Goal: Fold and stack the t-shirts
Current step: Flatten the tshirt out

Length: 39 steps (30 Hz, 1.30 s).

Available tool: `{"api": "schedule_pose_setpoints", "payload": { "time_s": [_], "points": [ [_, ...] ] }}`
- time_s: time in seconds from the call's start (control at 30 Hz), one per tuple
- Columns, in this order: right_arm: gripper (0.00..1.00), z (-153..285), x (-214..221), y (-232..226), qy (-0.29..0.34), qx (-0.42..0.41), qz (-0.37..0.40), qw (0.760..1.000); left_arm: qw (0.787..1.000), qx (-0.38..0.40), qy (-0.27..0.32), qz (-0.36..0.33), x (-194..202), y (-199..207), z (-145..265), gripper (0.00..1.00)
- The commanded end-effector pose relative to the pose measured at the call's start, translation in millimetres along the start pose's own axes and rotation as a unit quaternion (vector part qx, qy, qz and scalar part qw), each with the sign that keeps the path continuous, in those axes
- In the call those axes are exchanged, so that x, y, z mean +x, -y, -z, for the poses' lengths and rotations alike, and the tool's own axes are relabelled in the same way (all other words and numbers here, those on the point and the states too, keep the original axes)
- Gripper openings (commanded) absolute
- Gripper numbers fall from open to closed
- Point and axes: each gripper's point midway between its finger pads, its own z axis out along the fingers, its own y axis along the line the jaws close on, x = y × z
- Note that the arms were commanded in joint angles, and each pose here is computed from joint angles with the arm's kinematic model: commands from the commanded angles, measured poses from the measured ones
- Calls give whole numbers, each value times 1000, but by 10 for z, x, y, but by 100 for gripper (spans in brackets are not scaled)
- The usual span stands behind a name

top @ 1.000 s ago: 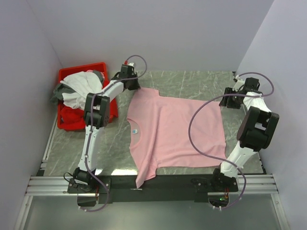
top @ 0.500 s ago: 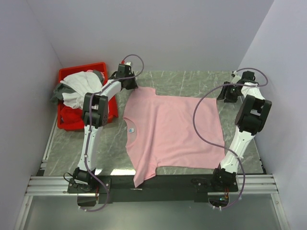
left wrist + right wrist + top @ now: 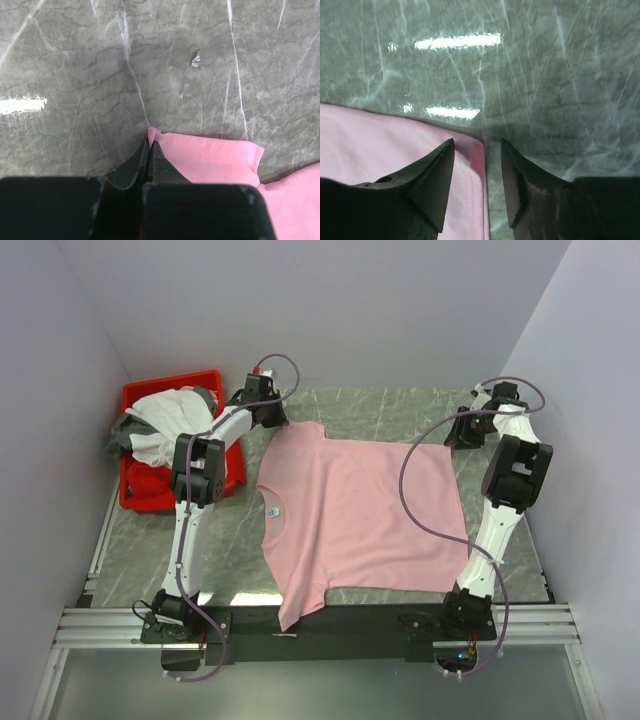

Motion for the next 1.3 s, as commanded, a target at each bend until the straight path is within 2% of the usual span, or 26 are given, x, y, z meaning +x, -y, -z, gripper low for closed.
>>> {"api": "schedule_pose_setpoints", "payload": {
  "time_s": [0.0,0.4,0.5,0.53,0.63,0.7,0.73,0.77,1.0,1.13,1.27],
  "points": [
    [47,34,-53,-64,-11,-12,-5,1000,1000,17,7,2,-131,117,100,0],
    [31,-12,50,-176,-37,-51,-22,998,1000,23,5,10,-144,96,104,0],
    [17,3,63,-247,-39,-70,-24,997,1000,23,5,11,-148,91,106,0],
    [10,27,32,-272,-33,-74,-22,996,1000,24,6,12,-164,102,119,0],
    [1,110,-62,-335,-7,-80,-12,997,1000,23,10,13,-198,98,141,0],
    [0,152,-42,-371,1,-86,-8,996,1000,23,17,12,-266,104,201,0],
    [0,280,-170,-436,29,-84,7,996,999,23,21,12,-297,109,228,0],
    [0,276,-77,-431,26,-84,3,996,999,21,23,13,-308,93,253,0],
    [0,749,-63,-597,113,-58,64,990,998,19,63,10,-614,84,627,0],
    [0,1132,-110,-770,170,-52,105,978,997,18,75,6,-685,89,792,0],
    [0,1374,-160,-881,197,-48,127,971,996,15,83,4,-714,87,918,0]
  ]
}}
